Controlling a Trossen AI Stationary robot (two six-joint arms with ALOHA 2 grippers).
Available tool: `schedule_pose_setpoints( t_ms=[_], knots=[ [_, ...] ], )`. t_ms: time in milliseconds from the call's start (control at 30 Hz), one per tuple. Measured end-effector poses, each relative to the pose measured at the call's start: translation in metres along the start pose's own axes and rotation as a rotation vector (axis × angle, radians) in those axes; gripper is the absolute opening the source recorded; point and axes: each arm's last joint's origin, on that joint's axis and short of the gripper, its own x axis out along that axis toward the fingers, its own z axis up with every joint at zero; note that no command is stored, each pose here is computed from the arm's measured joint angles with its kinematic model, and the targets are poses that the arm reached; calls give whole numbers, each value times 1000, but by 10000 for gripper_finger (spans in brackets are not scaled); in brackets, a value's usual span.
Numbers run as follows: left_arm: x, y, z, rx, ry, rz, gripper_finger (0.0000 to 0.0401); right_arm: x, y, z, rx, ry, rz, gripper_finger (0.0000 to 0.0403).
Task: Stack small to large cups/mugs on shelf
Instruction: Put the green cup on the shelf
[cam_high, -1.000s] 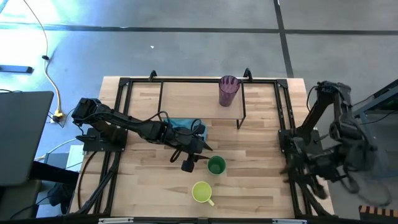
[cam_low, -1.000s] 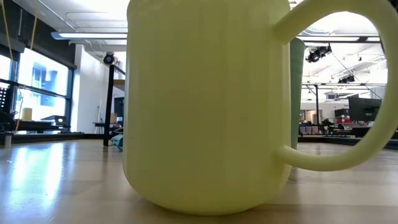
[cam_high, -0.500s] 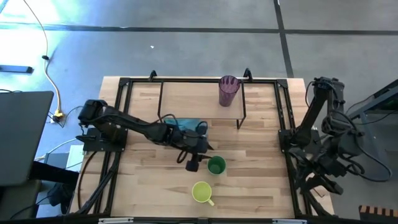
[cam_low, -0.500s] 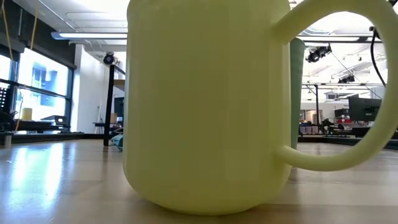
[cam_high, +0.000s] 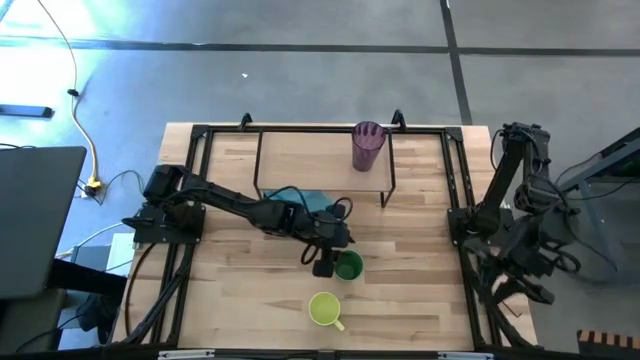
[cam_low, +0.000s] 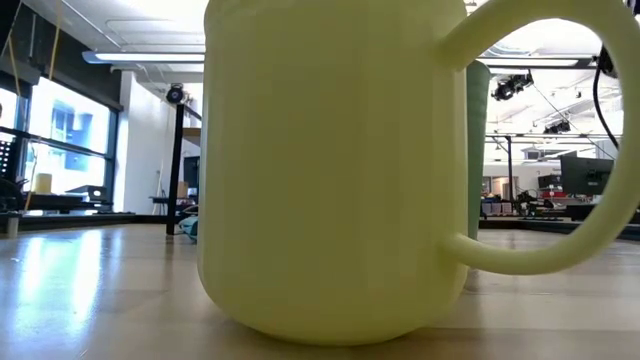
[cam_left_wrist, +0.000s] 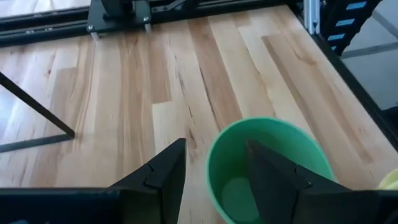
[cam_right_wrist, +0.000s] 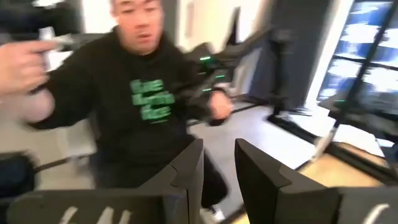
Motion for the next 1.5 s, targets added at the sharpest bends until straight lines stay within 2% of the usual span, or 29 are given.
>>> schedule_pose_setpoints(
  t_ms=[300,700,1067,1267,1500],
  knots=[
    [2,0,-3,-55,25,-1,150,-46,-31,5,-27,-87,-186,83],
    [3,0,-5,-66,47,21,150,-75,-48,-5,1,-32,-398,83],
    [3,0,-7,-75,60,23,150,-75,-51,-12,61,9,-431,83],
    [11,0,-13,-91,89,24,150,-66,-50,-29,67,36,-435,83],
    [16,-1,-17,-106,109,25,150,-65,-49,-44,76,1,-436,83]
  ],
)
